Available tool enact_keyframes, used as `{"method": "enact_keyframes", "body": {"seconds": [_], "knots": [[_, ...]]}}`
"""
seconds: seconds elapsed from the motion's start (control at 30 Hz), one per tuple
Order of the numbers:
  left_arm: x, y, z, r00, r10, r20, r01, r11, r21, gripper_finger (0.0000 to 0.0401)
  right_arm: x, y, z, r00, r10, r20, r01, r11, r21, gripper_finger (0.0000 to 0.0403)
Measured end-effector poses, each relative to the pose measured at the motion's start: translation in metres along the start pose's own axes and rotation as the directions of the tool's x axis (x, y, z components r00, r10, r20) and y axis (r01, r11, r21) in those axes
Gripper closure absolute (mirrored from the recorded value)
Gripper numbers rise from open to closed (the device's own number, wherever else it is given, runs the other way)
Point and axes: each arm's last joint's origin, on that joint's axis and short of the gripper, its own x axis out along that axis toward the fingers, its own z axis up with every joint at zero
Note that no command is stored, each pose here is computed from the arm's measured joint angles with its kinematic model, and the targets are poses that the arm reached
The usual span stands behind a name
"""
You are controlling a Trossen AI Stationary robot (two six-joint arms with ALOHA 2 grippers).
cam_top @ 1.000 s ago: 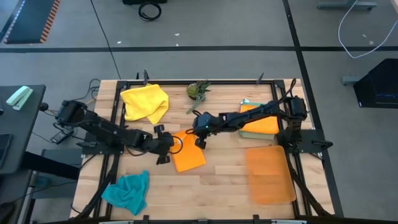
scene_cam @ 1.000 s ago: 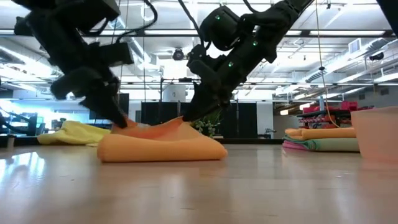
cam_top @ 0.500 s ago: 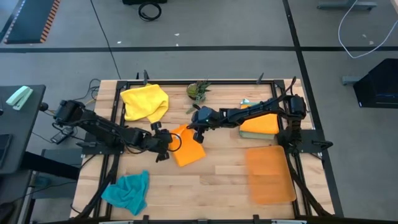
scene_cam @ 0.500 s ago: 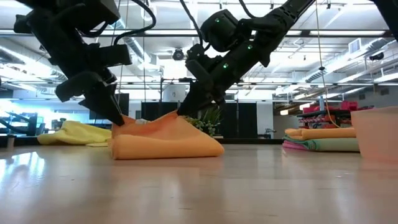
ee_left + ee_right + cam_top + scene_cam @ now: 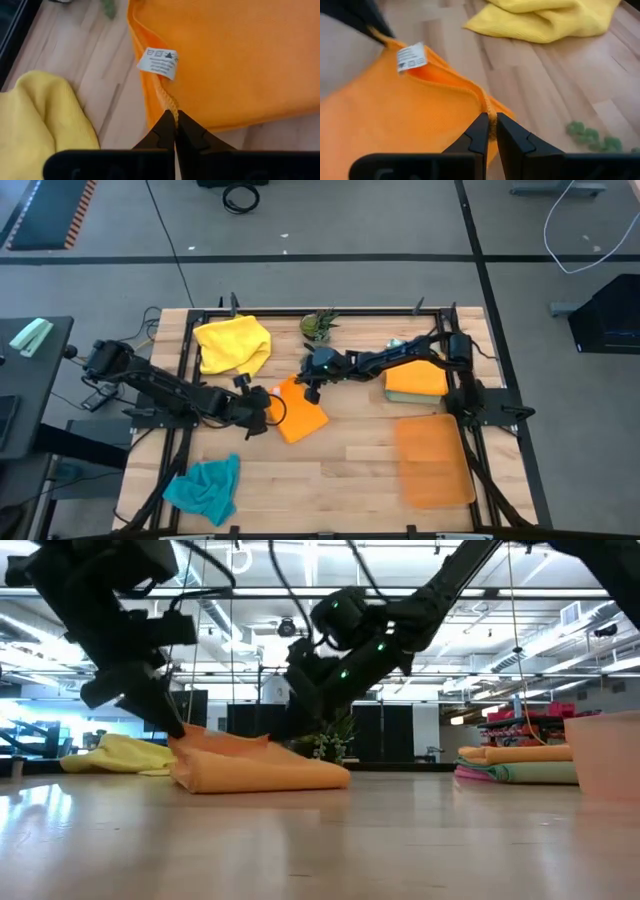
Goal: Fold microfiber towels
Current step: Fold the orange microfiber towel
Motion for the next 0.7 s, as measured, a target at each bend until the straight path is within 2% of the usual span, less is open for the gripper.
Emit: {"method": "enact_keyframes", "body": {"seconds": [0.13, 0.3, 0.43, 0.6, 0.7], "knots": [[0.006, 0.004, -0.001, 1.0, -0.004, -0.026, 0.004, 1.0, -0.028, 0.0379, 0.011, -0.005, -0.002, 1.0, -0.008, -0.009, 0.008, 1.0, 0.012, 0.0361], [0.009, 0.009, 0.0, 0.999, 0.007, -0.038, -0.009, 0.998, -0.057, 0.0322, 0.014, -0.005, -0.006, 1.0, -0.01, -0.025, 0.011, 0.999, 0.036, 0.0361], [0.011, 0.014, 0.002, 0.999, 0.027, -0.045, -0.031, 0.997, -0.076, 0.0285, 0.014, -0.006, -0.006, 0.998, -0.067, -0.019, 0.068, 0.996, 0.056, 0.0354], [0.008, 0.017, 0.005, 1.0, 0.022, -0.021, -0.024, 0.992, -0.123, 0.027, 0.008, -0.008, 0.0, 0.991, -0.132, 0.003, 0.131, 0.99, 0.056, 0.0321], [0.006, 0.015, 0.007, 1.0, 0.009, 0.01, -0.007, 0.994, -0.113, 0.0274, -0.001, -0.008, 0.01, 0.99, -0.14, 0.026, 0.138, 0.989, 0.054, 0.0289]]}}
